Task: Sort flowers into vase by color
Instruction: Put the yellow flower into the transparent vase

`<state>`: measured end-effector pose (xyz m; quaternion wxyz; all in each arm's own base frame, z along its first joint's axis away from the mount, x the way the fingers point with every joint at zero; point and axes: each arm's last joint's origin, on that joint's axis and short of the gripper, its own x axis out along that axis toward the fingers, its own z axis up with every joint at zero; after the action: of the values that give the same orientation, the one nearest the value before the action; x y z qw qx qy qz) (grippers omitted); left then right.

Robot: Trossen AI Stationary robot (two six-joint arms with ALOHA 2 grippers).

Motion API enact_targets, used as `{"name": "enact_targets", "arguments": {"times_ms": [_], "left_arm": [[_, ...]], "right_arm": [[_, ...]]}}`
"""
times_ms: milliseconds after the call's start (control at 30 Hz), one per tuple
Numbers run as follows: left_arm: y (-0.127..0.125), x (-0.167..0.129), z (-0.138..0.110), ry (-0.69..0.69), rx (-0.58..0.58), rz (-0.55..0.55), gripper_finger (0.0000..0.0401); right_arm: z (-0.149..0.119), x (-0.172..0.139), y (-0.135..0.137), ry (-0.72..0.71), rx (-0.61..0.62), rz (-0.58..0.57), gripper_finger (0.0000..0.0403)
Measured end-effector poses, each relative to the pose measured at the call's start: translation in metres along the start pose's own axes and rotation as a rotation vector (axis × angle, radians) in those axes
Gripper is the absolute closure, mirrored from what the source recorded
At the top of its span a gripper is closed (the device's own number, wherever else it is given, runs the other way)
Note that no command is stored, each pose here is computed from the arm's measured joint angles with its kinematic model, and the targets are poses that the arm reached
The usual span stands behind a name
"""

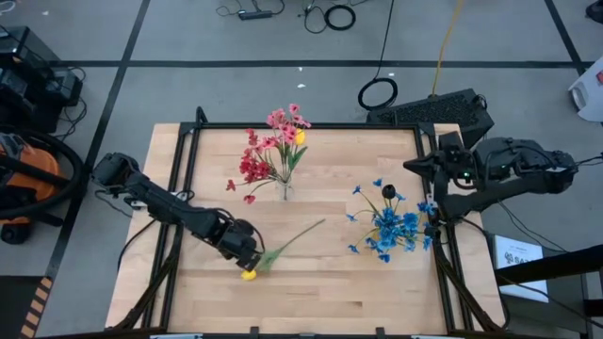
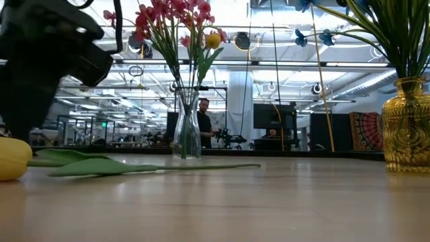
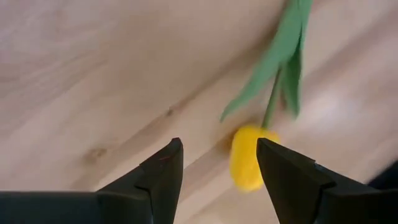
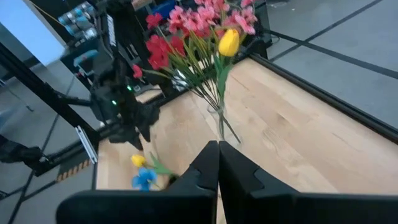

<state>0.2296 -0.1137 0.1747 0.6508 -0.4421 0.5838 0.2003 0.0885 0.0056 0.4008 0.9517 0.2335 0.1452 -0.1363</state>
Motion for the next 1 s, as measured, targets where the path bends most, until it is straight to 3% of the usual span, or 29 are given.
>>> {"name": "enact_targets", "arguments": {"times_ms": [100,233,400,633,767,900,1000], "left_arm": [[-0.006,0.000,-0.001,-0.103,-0.166,-0.056,0.0192],[-0.021,-0.002,-0.002,-0.252,-0.361,-0.234,0.0192],[-0.037,-0.001,-0.001,-0.391,-0.410,-0.395,0.0194],[-0.083,0.023,-0.002,-0.259,-0.279,-0.333,0.0221],[-0.104,0.018,-0.013,-0.192,-0.224,-0.311,0.0232],[-0.105,0.014,-0.028,-0.063,-0.225,-0.226,0.0238],[-0.092,0.017,-0.037,0.010,-0.249,-0.077,0.0239]], "right_arm": [[-0.003,-0.003,-0.003,0.020,-0.003,-0.013,0.0403],[-0.006,-0.009,-0.008,0.041,-0.002,-0.027,0.0403],[-0.010,-0.013,-0.012,0.068,0.003,-0.046,0.0403],[-0.012,-0.017,-0.016,0.081,-0.005,-0.055,0.0403],[-0.013,-0.019,-0.017,0.082,-0.014,-0.056,0.0403],[-0.013,-0.020,-0.017,0.082,-0.019,-0.056,0.0403],[-0.013,-0.020,-0.018,0.081,-0.020,-0.055,0.0403]]}}
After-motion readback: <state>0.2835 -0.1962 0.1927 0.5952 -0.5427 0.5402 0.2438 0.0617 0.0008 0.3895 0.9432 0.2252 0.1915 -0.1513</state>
